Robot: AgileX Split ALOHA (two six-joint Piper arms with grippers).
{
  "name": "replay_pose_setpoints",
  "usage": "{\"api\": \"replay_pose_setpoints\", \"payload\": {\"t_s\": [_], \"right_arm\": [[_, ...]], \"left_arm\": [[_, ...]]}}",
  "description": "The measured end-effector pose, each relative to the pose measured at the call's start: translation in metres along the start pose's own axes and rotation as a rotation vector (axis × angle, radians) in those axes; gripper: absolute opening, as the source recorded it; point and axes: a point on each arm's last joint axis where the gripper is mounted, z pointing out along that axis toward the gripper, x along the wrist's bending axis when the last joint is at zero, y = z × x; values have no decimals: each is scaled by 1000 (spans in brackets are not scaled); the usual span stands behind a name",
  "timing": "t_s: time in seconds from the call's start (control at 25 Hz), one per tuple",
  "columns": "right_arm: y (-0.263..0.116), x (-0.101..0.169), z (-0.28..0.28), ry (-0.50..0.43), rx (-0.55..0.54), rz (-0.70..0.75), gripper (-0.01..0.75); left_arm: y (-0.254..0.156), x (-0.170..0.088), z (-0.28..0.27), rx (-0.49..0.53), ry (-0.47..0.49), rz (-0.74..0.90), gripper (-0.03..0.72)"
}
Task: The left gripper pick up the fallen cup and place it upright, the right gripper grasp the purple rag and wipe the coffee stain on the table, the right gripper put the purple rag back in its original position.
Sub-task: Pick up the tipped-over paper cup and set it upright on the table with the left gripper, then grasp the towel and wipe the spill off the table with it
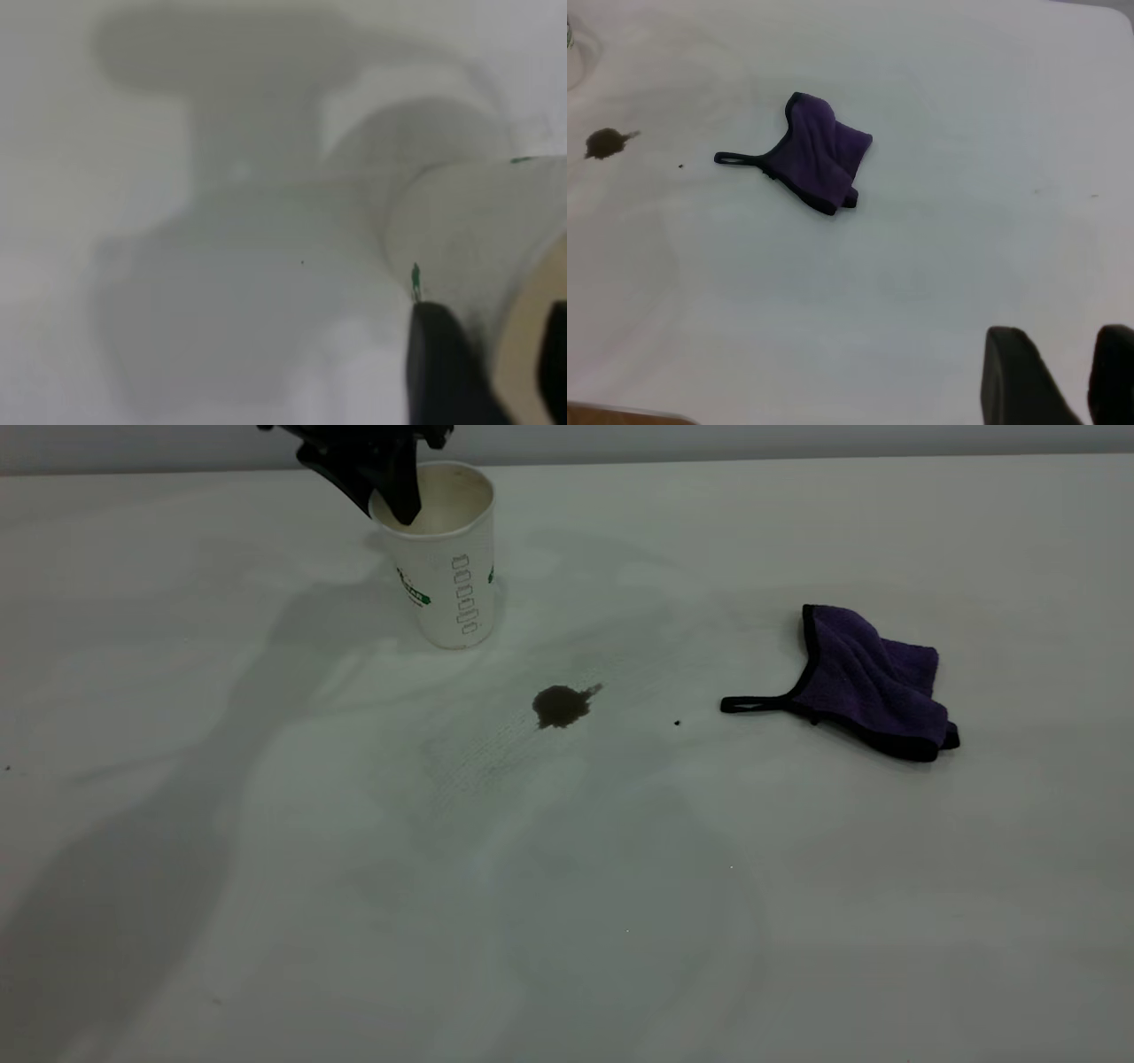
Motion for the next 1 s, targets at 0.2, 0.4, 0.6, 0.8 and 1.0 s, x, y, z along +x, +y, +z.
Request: {"api": "replay_pose_setpoints", "payload": {"t_s": [0.2, 0.4, 0.6, 0.8, 1.0], "right_arm": [[0, 0, 0, 0, 0, 0, 238], [0, 0, 0, 0, 0, 0, 238], [0, 0, 0, 0, 0, 0, 238], [0, 0, 0, 0, 0, 0, 238], [0, 0, 0, 0, 0, 0, 238]], "left_arm": [[15, -4, -76, -49, 15, 74, 688], [8, -11, -164, -60, 50, 93, 698], [-3, -13, -227, -109, 135, 49, 687], [-20, -17, -272, -179, 178, 12, 672], [-54, -26, -304, -190, 182, -34, 610]]}}
